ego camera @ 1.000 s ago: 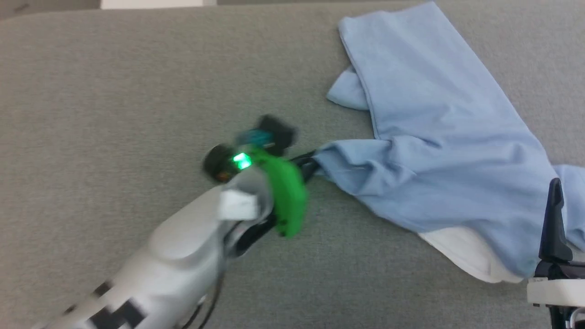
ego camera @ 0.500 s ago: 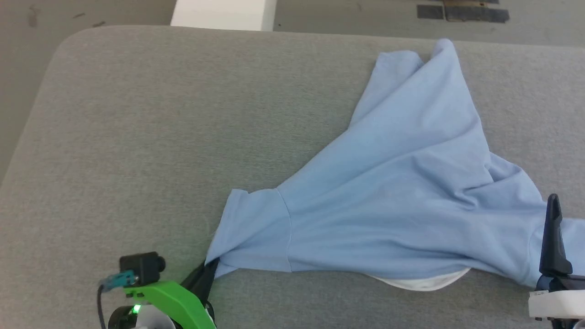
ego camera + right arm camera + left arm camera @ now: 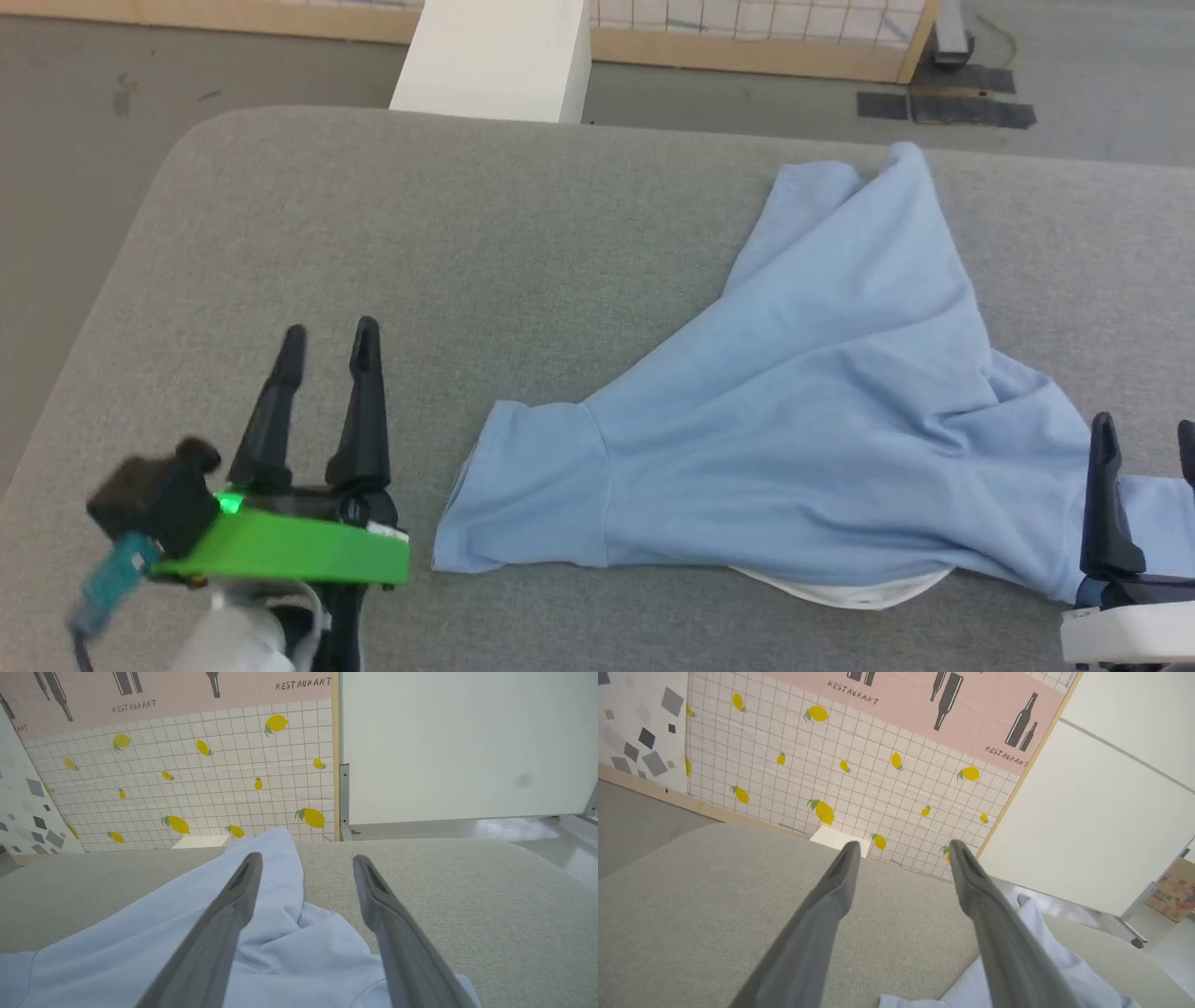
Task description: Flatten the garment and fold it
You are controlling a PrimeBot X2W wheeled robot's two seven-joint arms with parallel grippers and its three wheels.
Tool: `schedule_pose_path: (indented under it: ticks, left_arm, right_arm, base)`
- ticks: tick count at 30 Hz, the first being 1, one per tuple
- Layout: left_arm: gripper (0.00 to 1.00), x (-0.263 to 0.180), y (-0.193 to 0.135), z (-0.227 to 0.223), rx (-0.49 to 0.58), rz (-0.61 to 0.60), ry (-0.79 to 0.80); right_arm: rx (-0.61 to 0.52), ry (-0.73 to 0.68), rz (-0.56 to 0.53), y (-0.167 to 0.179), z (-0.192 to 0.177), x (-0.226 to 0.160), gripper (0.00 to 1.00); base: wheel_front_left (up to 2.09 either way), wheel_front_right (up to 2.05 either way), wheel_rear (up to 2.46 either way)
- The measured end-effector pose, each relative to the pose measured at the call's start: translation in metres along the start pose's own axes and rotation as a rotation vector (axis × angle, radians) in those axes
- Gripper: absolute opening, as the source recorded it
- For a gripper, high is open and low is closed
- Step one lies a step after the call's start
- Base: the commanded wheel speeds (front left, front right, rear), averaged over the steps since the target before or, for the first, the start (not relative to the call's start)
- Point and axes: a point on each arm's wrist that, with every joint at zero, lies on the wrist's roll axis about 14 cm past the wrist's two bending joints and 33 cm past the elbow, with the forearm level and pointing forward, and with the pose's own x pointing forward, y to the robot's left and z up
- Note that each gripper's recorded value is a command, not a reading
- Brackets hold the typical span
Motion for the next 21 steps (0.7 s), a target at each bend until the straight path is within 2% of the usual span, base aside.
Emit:
schedule_pose_path:
  ticks: [3, 6, 11, 17, 21]
  left_arm:
    - [1.00, -0.008, -0.010, 0.010, 0.153, -0.001, -0.083]
    - [1.00, -0.021, -0.020, -0.002, 0.224, -0.019, -0.073]
    - [1.00, -0.046, -0.020, -0.033, 0.234, -0.006, 0.022]
    - [1.00, -0.053, -0.006, -0.043, 0.248, 0.005, 0.060]
    - [1.00, -0.057, 0.002, -0.077, 0.266, -0.045, 0.241]
  right_arm:
    - [-0.009, -0.015, -0.003, -0.001, 0.005, -0.005, 1.00]
    - [-0.028, -0.018, -0.005, -0.002, 0.006, -0.012, 1.00]
    - [-0.028, -0.020, -0.019, -0.007, 0.006, -0.020, 1.00]
    - [-0.016, -0.015, -0.017, -0.006, 0.003, -0.023, 1.00]
    - [-0.011, -0.003, -0.008, -0.003, -0.002, -0.020, 1.00]
  base:
    - [0.00, 0.00, 0.00]
    - [0.00, 0.00, 0.00]
    - [0.00, 0.00, 0.00]
    - [0.00, 0.00, 0.00]
    - [0.00, 0.00, 0.00]
